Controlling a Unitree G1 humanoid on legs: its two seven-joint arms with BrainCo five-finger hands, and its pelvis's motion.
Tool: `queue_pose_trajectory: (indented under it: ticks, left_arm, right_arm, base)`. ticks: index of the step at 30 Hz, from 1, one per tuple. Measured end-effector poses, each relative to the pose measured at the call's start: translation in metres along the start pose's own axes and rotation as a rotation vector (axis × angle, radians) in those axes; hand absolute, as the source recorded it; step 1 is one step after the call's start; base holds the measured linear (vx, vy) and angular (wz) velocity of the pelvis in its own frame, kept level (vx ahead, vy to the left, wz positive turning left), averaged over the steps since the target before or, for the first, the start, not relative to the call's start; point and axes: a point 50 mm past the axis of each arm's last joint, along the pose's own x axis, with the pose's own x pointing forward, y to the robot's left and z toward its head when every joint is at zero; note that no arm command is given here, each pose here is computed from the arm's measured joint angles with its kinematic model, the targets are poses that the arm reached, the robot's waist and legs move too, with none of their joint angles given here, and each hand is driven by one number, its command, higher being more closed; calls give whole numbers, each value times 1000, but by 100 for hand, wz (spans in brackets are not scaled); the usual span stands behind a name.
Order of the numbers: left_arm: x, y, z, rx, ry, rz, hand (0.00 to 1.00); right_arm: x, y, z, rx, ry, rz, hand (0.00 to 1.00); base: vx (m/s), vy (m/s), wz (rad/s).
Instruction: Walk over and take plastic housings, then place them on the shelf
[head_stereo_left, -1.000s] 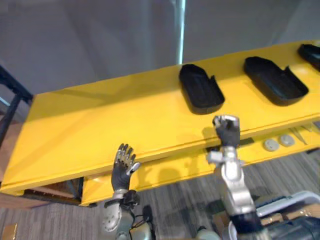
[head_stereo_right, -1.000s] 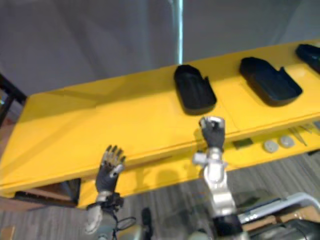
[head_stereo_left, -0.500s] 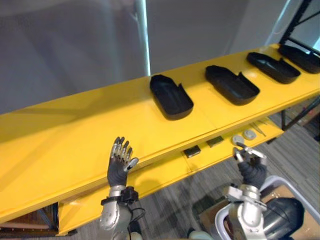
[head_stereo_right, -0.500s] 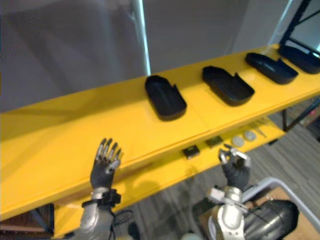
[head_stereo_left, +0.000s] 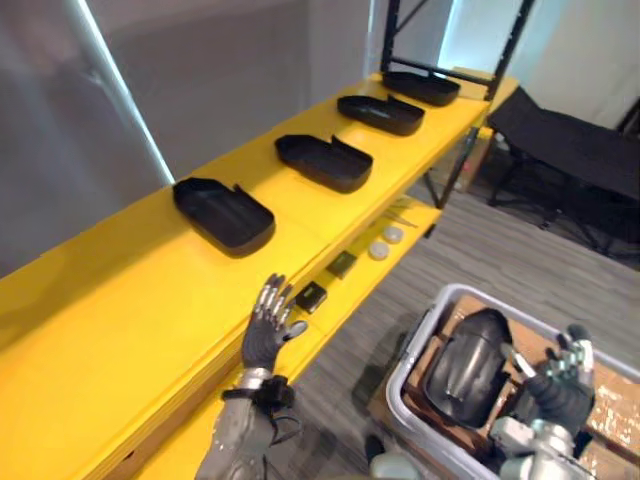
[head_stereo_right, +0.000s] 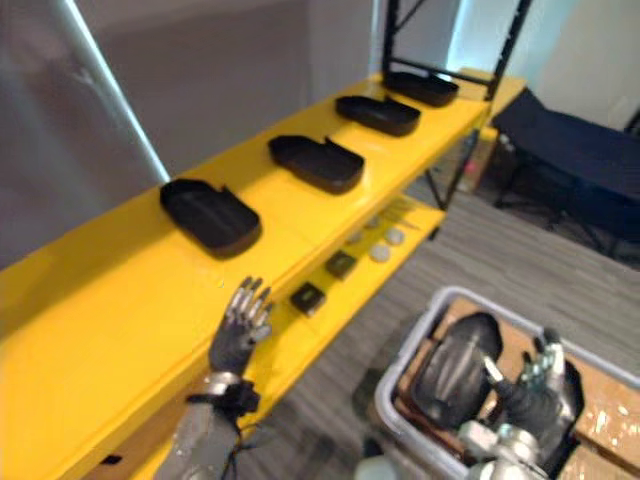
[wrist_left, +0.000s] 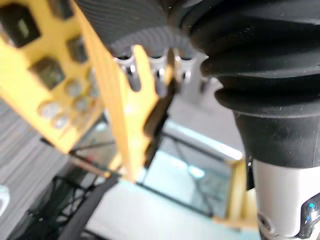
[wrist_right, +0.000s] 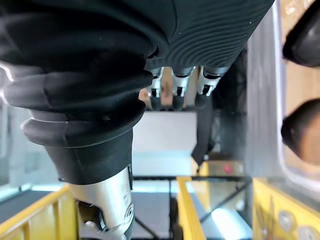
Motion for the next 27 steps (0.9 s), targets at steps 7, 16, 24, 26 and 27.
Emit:
queue_pose_trajectory:
  ticks: [7, 16, 24, 26, 27]
  left_arm:
    - [-1, 23, 10, 91, -56, 117, 0]
    - [18, 5, 38, 130, -281, -4, 0]
    - [15, 13, 30, 182, -195, 15, 0]
    - [16, 14, 29, 186, -188, 17, 0]
    - [16, 14, 28, 187, -178, 18, 0]
  right_arm:
    - [40, 47, -1, 16, -75, 227, 0]
    - [24, 36, -35, 54, 98, 46, 0]
    - [1, 64, -18, 236, 56, 221, 0]
    - [6, 85, -19, 232, 47, 258, 0]
    - [9, 96, -21, 221, 52, 262, 0]
  base:
    - [29, 15, -52]
    - [-75, 122, -52]
    - [-255, 51, -59]
    - [-134, -188, -18]
    - [-91, -210, -18]
